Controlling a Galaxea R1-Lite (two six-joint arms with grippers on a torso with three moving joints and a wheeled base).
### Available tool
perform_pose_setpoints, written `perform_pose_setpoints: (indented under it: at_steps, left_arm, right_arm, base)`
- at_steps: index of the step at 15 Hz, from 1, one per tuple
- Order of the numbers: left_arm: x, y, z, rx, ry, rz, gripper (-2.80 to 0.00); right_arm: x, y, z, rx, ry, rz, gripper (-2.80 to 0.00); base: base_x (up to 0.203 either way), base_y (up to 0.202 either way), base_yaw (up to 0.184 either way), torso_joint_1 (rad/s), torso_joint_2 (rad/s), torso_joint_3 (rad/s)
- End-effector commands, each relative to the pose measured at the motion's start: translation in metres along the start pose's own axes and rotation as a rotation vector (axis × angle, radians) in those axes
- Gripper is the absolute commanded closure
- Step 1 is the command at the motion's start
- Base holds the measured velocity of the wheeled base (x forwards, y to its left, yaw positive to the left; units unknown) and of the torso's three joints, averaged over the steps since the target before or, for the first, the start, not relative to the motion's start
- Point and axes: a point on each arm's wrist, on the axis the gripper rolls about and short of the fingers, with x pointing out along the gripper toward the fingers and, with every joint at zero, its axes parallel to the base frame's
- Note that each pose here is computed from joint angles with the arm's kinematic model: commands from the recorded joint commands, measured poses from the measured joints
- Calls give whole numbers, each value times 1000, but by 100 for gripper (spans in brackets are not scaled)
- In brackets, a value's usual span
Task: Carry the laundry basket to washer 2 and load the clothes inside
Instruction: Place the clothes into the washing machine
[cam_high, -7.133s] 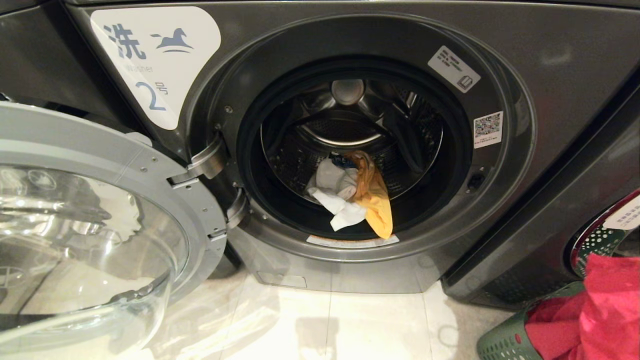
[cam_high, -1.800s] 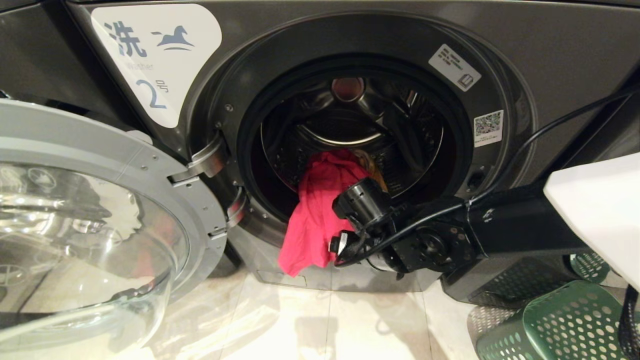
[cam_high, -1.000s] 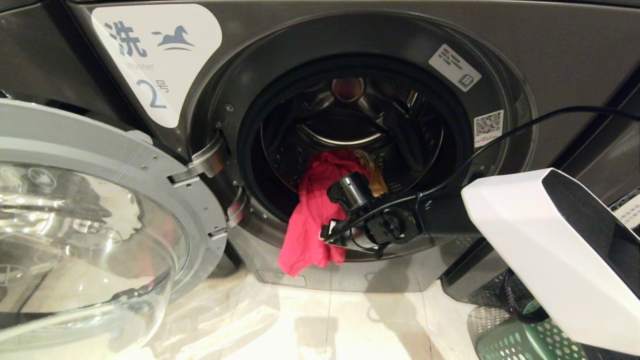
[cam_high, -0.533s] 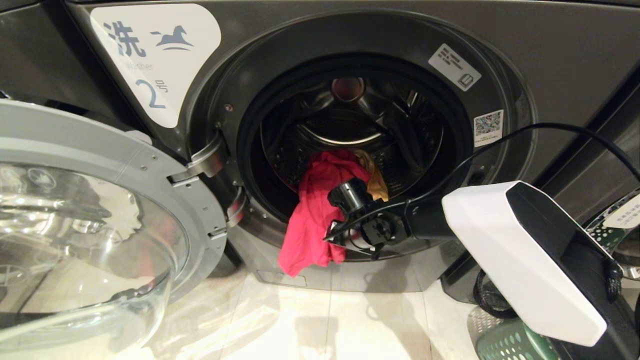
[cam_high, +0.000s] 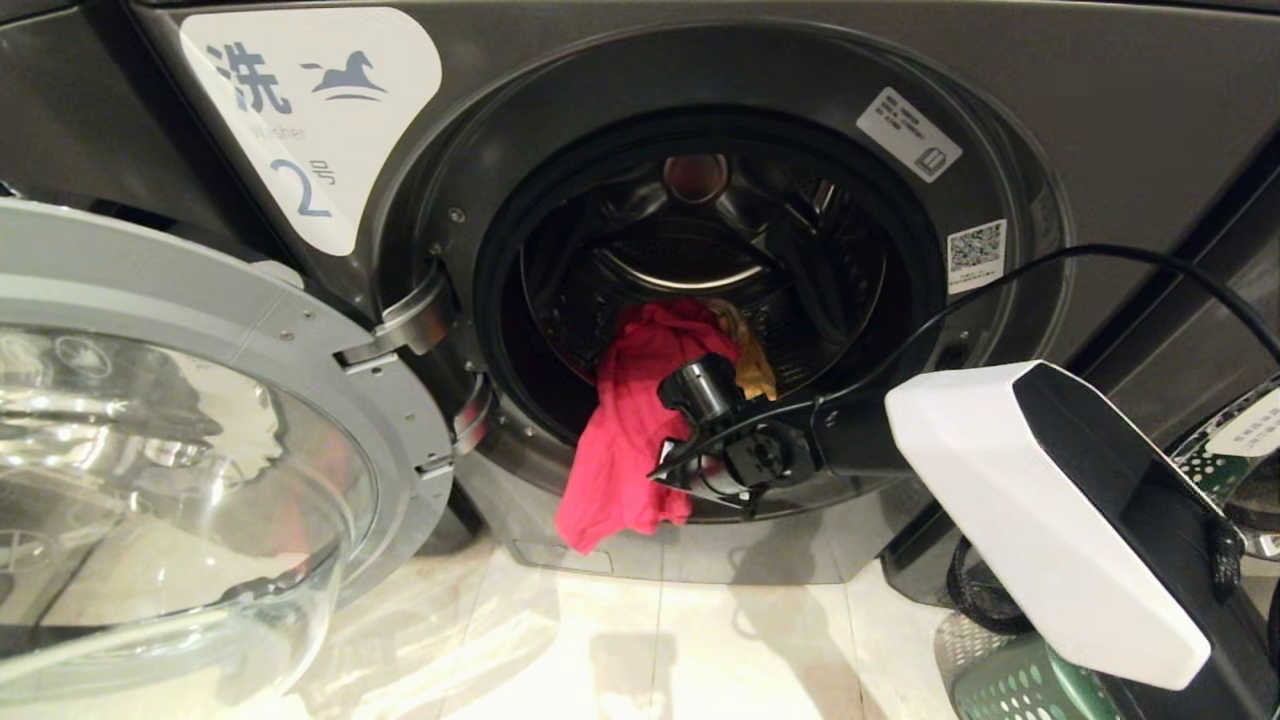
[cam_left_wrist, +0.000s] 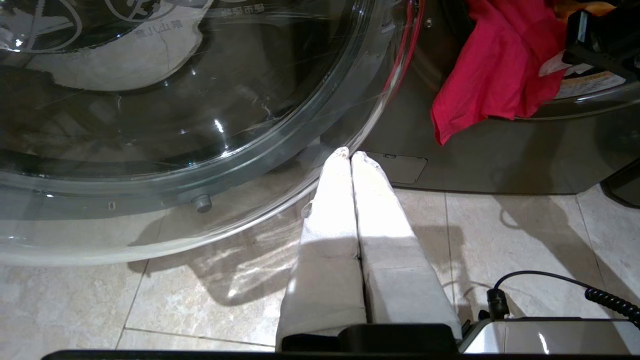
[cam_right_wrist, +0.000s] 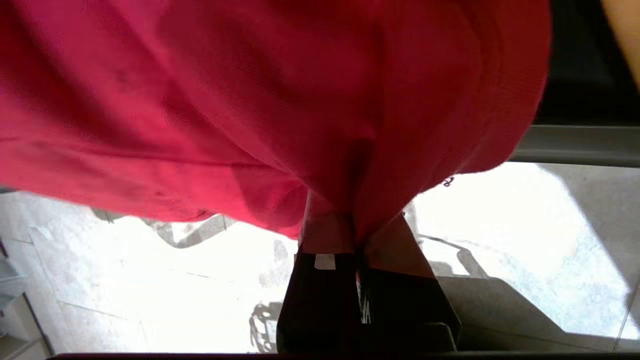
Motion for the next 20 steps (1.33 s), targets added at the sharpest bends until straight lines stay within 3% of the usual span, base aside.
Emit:
perform_pose_setpoints:
  at_steps: [1, 2, 4, 9, 11, 15, 18, 20]
  left_arm:
    - [0, 0, 0, 0, 0, 1, 0]
    - [0, 0, 0, -1, -2, 1, 0]
    - [0, 0, 0, 0, -1, 1, 0]
    - [0, 0, 0, 0, 0, 1, 0]
    - [0, 0, 0, -1, -1, 1, 0]
    - [0, 0, 0, 0, -1, 1, 0]
    - [0, 0, 0, -1, -2, 1, 0]
    - [0, 0, 0, 0, 0, 1, 0]
  right_arm:
    - [-15, 4, 8, 6, -21, 19, 0]
    - [-23, 5, 11, -3, -32, 26, 0]
    - [-38, 9, 22, -98, -120, 37, 0]
    - [-48, 27, 67, -520, -671, 34, 0]
    - [-45, 20, 87, -619, -843, 43, 0]
    - [-56, 8, 123, -879, -1199, 231, 0]
    - [-66, 3, 132, -970, -1359, 296, 0]
    - [-74, 3, 134, -990, -1445, 318, 0]
  base:
    - [0, 0, 0, 0, 0, 0]
    - [0, 0, 0, 0, 0, 0]
    - [0, 0, 0, 0, 0, 0]
    - [0, 0, 0, 0, 0, 0]
    - [0, 0, 0, 0, 0, 0]
    - [0, 0, 0, 0, 0, 0]
    - [0, 0, 0, 0, 0, 0]
    - [0, 0, 0, 0, 0, 0]
